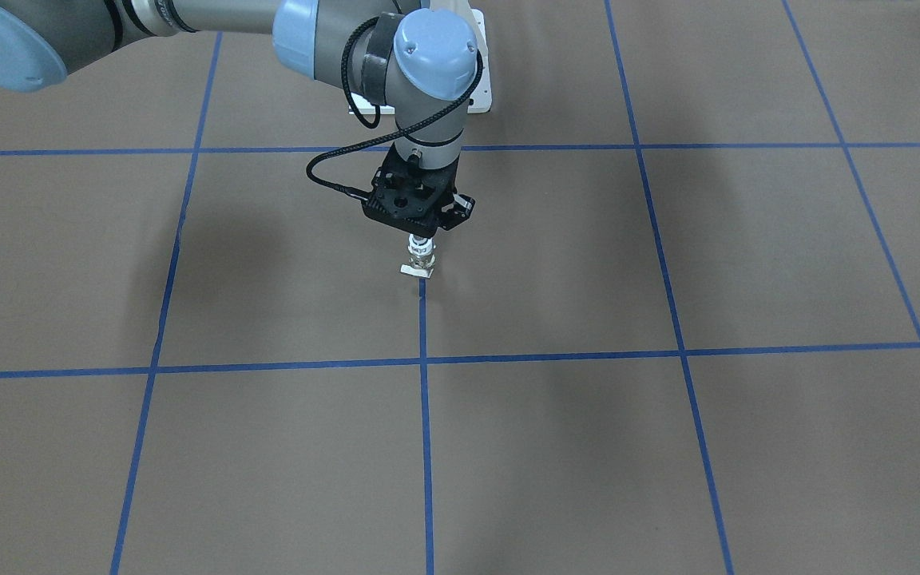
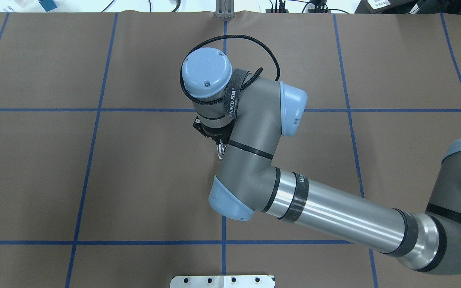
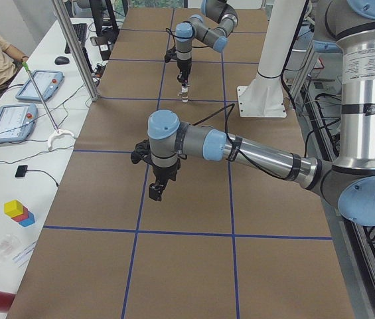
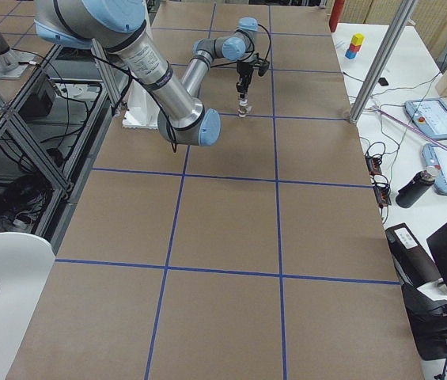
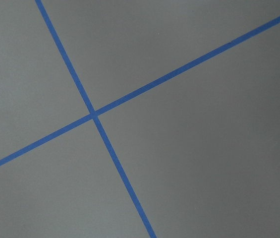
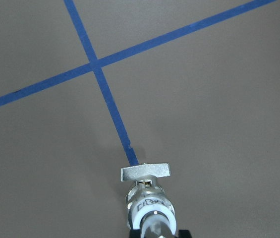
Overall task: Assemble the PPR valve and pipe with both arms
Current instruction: 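Lower and press the chrome fitting onto the white valve with the right gripper, then open the right gripper and lift it away from the assembly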
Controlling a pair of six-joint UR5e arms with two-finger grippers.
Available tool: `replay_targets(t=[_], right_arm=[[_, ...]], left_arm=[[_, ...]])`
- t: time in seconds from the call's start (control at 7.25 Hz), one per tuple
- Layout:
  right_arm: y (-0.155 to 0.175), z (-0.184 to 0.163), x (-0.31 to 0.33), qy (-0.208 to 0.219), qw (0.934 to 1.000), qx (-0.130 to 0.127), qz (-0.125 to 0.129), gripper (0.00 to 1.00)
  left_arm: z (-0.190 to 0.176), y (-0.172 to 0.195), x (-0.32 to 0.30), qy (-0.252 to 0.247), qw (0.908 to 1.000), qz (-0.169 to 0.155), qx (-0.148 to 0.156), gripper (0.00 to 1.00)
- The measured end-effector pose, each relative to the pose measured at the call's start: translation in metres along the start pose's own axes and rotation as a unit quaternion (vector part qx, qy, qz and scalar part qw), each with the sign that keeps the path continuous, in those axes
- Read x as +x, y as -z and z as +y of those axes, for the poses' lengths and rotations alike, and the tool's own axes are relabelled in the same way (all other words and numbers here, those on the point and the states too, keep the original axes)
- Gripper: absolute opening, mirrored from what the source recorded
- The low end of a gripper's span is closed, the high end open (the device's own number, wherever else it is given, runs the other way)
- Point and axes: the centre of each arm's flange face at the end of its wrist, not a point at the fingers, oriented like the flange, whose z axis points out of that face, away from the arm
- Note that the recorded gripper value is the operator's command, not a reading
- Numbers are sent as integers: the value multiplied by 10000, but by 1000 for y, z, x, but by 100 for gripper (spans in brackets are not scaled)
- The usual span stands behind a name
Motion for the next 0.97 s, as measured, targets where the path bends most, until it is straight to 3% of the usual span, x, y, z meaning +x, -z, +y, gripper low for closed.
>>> replay_targets(t=[0.55,0.97], right_arm=[[0,0,0,1,10000,0,-2,68],[0,0,0,5,10000,5,-9,69]], left_arm=[[0,0,0,2,10000,0,1,100],[1,0,0,6,10000,0,-1,100]])
